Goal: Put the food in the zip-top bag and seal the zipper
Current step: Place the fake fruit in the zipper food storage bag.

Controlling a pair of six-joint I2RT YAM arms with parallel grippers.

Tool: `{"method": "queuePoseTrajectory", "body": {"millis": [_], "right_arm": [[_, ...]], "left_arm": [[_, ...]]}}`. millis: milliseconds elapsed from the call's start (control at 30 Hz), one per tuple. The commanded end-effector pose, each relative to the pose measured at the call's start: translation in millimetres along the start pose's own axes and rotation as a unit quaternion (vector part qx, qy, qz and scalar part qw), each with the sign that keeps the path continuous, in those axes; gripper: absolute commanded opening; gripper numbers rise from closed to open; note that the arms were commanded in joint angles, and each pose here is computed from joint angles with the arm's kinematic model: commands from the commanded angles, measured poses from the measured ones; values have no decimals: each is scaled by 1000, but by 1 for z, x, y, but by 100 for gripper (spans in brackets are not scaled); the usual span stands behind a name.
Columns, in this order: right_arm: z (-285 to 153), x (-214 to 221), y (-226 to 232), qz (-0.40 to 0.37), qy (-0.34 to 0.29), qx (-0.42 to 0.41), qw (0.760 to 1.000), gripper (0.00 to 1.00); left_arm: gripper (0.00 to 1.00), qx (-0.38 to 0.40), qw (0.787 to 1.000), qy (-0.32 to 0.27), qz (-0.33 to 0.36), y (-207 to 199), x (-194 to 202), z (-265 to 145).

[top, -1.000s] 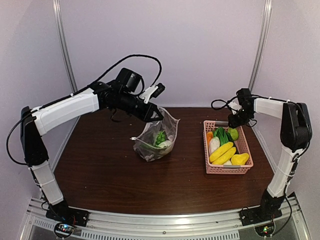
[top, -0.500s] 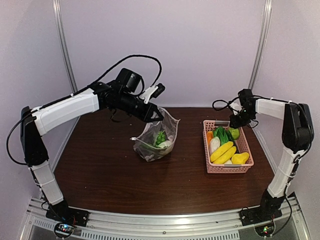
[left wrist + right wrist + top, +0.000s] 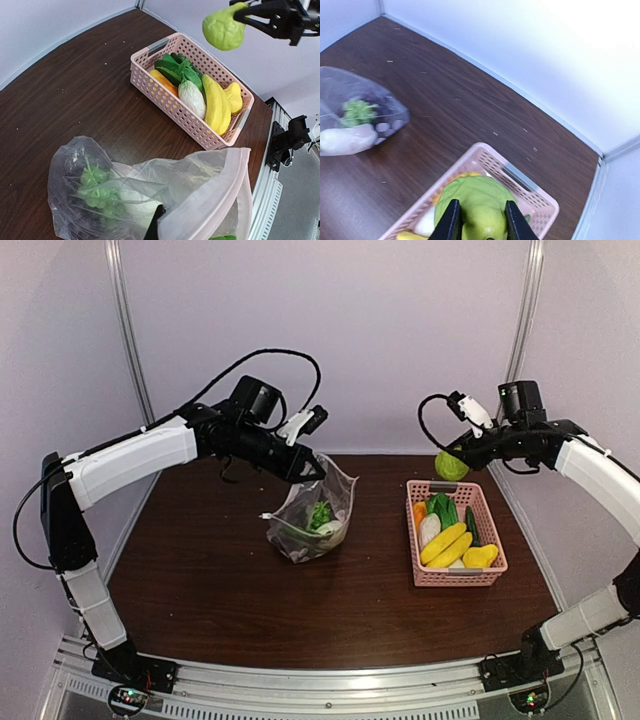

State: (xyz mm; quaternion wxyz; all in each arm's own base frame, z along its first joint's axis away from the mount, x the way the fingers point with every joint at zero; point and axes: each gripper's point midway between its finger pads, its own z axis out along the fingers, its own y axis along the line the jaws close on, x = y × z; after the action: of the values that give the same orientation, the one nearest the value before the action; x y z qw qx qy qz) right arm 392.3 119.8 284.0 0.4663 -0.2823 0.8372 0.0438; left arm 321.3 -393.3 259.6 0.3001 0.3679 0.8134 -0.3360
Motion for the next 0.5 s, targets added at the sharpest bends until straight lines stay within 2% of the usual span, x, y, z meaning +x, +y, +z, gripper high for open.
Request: {"method": "queuePoseTrajectory", "body": {"millis": [0, 67, 200, 467], "right_arm": [[-29, -28, 100, -102, -70, -158, 980, 14], [-42, -41, 135, -124, -97, -215, 964, 14], [-60, -65, 186, -154, -102, -313, 932, 15], [-89, -91, 270, -237, -109, -400, 878, 16]], "left_arm": [[0, 10, 1000, -19, 7, 2, -8, -2], [0, 18, 1000, -17, 10, 0, -7, 0], [0, 33, 999, -13, 14, -3, -6, 4], [0, 32, 999, -13, 9, 3, -6, 4]]}}
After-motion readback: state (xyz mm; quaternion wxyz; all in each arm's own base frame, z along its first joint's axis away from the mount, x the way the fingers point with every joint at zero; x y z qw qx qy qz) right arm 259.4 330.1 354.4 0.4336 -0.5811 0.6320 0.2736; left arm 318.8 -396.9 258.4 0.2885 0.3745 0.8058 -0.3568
